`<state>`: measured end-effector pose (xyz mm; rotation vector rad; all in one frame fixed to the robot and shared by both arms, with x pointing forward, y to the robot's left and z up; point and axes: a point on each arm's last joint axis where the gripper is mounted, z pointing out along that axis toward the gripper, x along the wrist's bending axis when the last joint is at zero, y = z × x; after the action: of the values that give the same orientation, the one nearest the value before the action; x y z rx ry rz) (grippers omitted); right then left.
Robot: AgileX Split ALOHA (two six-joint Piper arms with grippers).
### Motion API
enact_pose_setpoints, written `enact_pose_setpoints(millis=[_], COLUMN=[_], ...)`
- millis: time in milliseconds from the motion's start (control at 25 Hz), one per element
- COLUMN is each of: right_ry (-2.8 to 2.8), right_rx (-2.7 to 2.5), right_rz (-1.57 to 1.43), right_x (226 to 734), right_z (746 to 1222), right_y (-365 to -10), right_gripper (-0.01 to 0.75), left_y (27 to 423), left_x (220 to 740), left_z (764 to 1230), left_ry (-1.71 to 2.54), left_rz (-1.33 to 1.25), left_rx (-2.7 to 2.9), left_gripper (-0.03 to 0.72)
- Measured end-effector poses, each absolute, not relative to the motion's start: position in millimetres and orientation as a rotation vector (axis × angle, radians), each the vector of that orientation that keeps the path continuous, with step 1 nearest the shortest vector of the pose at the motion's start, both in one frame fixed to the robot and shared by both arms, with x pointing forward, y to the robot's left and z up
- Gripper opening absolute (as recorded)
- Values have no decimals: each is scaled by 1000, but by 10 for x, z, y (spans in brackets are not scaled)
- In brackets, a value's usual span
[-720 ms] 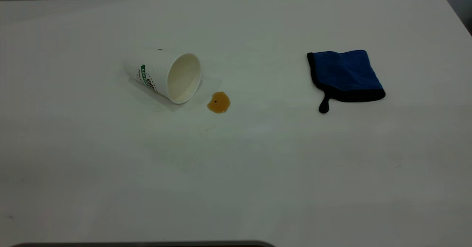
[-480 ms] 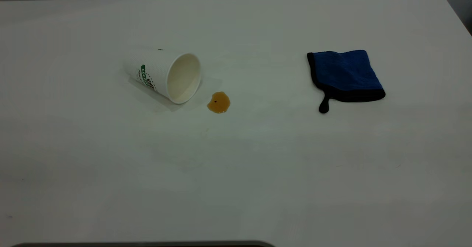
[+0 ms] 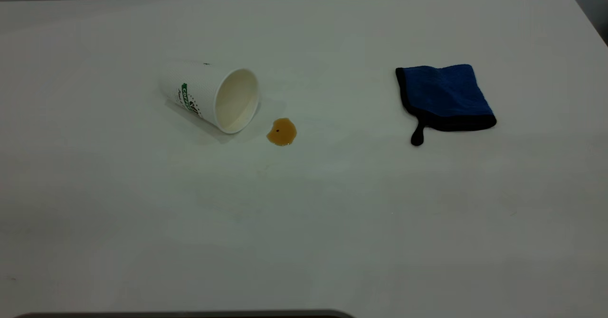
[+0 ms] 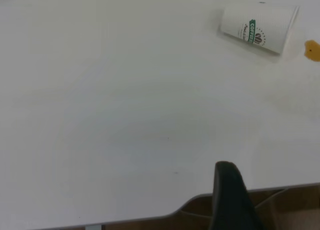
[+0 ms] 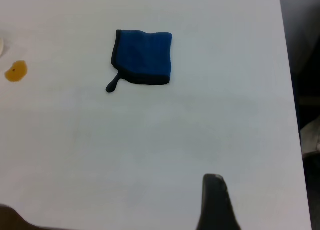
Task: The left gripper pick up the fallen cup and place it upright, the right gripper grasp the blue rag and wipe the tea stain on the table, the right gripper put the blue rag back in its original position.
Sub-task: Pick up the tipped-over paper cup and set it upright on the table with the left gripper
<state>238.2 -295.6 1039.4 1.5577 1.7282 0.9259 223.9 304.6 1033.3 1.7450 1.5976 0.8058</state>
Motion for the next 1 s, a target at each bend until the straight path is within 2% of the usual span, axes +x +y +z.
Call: enact_pose_setpoints(millis=[1000], right_ry=[1728], right_rx=[1558], right_rz=[926], right_x=[2382], right_z=[10394], right_y=[-2956], right_gripper=[546], left_y=[3051], left_x=[2303], left_z=[10355], left_ry=[1610], left_rz=[805], left_rx=[1782], left_gripper=[466])
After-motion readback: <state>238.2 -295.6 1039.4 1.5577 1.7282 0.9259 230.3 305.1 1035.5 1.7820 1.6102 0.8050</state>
